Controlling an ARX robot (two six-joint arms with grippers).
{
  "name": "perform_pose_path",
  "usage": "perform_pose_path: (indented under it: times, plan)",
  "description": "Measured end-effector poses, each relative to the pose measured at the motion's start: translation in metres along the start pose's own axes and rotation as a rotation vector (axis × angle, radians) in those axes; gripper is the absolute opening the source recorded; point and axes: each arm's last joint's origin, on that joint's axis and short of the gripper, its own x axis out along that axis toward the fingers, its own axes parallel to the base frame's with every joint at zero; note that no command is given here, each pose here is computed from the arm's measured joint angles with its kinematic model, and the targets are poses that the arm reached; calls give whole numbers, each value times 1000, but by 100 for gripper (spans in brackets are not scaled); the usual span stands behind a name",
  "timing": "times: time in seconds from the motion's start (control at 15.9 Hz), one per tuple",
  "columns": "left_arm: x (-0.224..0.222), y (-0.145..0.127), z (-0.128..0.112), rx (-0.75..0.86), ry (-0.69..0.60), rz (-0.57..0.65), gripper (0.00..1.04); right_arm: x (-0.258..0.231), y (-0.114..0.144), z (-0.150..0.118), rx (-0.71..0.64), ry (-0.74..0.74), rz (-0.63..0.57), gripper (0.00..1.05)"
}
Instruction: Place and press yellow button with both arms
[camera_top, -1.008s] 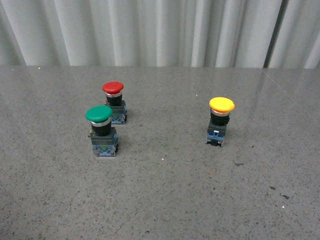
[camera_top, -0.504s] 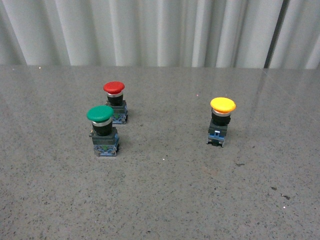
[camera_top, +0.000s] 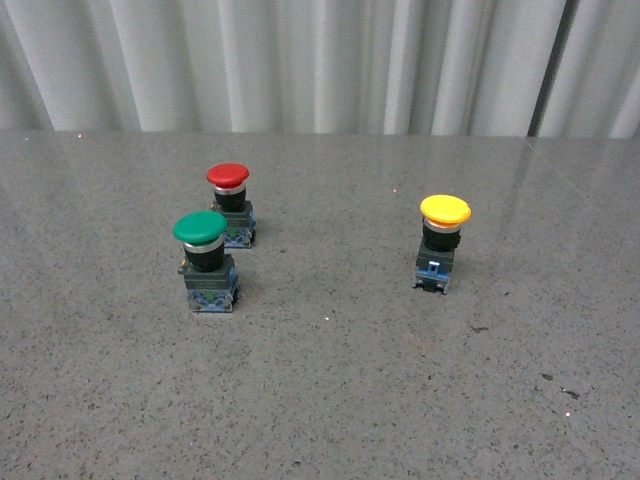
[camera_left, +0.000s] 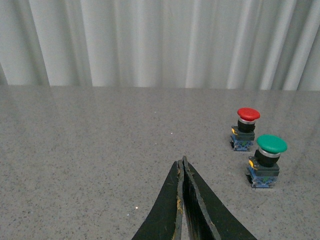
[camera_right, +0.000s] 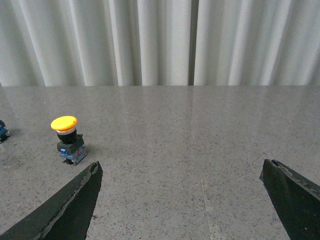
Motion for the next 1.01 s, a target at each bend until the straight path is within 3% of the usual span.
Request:
perform_pose_path:
  times: [0.38, 0.44, 0.69, 1.01]
  plan:
    - [-13, 0, -13, -1, 37, 0, 2, 0, 0, 0, 0, 0, 0, 98]
    - [-15, 0, -7, 0, -23, 0, 2, 0, 0, 0, 0, 0, 0, 98]
    - [-15, 0, -11, -1, 4, 0, 2, 0, 0, 0, 0, 0, 0, 98]
    - [-15, 0, -10, -1, 2, 0, 53, 0, 0, 0, 0, 0, 0, 98]
